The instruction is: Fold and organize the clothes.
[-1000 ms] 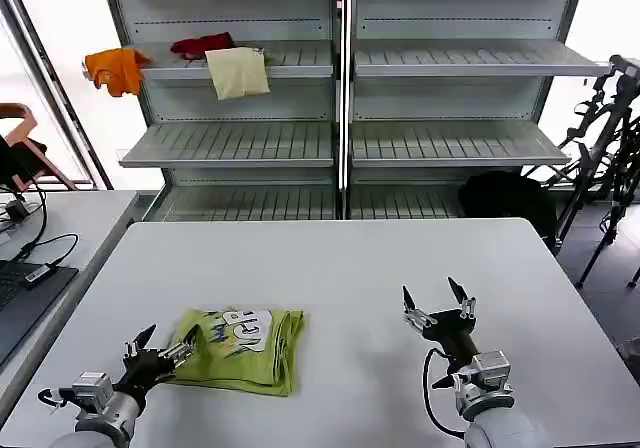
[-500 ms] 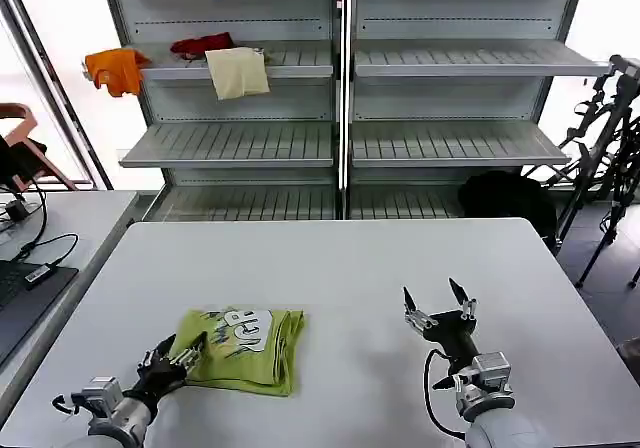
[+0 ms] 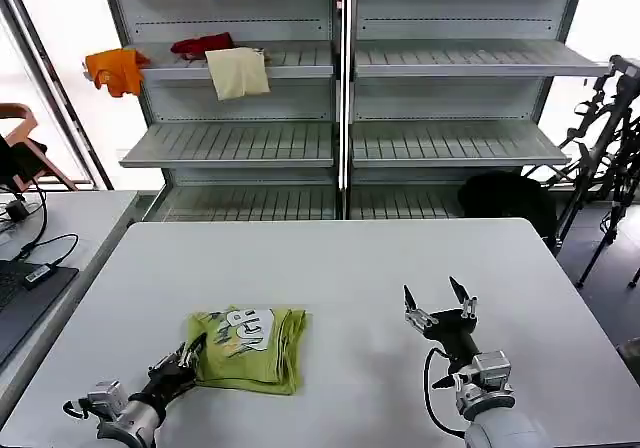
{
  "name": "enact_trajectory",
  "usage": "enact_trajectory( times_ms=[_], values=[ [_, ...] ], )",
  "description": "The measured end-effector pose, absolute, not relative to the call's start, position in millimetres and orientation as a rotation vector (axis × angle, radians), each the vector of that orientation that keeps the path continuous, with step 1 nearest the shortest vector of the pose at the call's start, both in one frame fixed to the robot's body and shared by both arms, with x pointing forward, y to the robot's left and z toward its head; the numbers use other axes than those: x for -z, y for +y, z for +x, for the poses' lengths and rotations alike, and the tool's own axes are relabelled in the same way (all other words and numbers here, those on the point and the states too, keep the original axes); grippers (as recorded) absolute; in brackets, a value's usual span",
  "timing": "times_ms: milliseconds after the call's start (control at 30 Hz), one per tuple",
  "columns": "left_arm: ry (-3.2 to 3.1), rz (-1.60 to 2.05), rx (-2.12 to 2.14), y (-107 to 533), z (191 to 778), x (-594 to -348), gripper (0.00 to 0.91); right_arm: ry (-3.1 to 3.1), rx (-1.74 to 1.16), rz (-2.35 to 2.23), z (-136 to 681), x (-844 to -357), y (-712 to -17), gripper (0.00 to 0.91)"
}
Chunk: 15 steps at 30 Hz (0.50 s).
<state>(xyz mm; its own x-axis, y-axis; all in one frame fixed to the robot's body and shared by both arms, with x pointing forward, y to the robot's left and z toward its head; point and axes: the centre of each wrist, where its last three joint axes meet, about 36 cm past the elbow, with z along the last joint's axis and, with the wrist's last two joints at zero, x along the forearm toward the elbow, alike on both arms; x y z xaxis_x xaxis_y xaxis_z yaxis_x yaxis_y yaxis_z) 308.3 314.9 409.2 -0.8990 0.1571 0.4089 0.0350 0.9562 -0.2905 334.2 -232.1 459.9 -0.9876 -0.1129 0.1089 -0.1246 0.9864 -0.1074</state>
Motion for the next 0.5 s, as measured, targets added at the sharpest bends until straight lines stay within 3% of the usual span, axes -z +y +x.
enact_trajectory(
  times_ms=[500],
  values=[
    [-2.819,-0.075,-0.092,344.4,309.5,-422.0,0.0,-3.032,-0.173,0.185,334.9,-459.0,-235.0,0.907]
  ],
)
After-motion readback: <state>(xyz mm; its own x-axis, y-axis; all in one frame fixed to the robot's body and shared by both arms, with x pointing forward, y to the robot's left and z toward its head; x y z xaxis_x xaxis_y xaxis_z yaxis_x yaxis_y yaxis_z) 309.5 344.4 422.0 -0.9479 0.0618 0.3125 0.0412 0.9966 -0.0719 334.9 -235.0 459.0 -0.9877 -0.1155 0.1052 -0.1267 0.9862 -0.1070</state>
